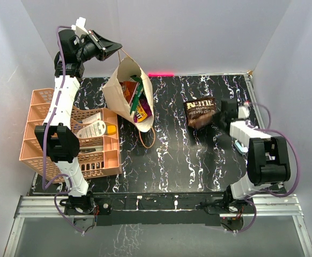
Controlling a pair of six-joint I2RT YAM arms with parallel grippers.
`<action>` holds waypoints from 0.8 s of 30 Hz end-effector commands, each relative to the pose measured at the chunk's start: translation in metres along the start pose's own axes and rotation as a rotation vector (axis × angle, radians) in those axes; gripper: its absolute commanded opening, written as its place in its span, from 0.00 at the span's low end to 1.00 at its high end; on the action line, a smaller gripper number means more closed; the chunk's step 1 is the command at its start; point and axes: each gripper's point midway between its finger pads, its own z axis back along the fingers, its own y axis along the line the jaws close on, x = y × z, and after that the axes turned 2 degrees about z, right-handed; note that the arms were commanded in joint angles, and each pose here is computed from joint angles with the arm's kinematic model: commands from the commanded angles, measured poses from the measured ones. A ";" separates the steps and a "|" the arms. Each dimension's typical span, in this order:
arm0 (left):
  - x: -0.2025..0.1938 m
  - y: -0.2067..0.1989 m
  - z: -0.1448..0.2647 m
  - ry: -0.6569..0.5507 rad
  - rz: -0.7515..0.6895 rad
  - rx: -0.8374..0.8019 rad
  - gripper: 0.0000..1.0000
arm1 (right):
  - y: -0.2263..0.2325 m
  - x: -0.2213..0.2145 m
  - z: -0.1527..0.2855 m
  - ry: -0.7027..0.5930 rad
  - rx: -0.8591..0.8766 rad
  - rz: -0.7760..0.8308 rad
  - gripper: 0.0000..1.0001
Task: Take the snacks out of the paper bag
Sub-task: Place the snack at the center of the board.
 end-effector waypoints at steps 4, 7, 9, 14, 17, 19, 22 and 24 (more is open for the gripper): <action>0.003 -0.038 0.021 -0.015 -0.031 -0.053 0.00 | -0.065 -0.021 0.016 0.010 -0.035 -0.031 0.10; 0.002 -0.037 0.022 -0.016 -0.026 -0.051 0.00 | -0.081 -0.028 0.024 0.026 -0.062 0.015 0.17; 0.001 -0.037 0.023 -0.015 -0.025 -0.051 0.00 | -0.089 -0.029 0.032 0.019 -0.066 0.030 0.22; -0.001 -0.037 0.025 -0.017 -0.023 -0.050 0.00 | -0.105 -0.042 0.053 0.066 -0.063 0.041 0.25; -0.001 -0.036 0.025 -0.015 -0.022 -0.050 0.00 | -0.127 -0.062 0.069 0.130 -0.066 0.050 0.30; -0.002 -0.037 0.025 -0.014 -0.026 -0.050 0.00 | -0.144 -0.068 0.080 0.137 -0.077 0.070 0.32; -0.003 -0.034 0.026 -0.015 -0.022 -0.048 0.00 | -0.152 -0.067 0.098 0.120 -0.048 0.138 0.47; -0.004 -0.035 0.026 -0.012 -0.022 -0.051 0.00 | -0.129 -0.053 0.113 0.087 0.035 0.195 0.60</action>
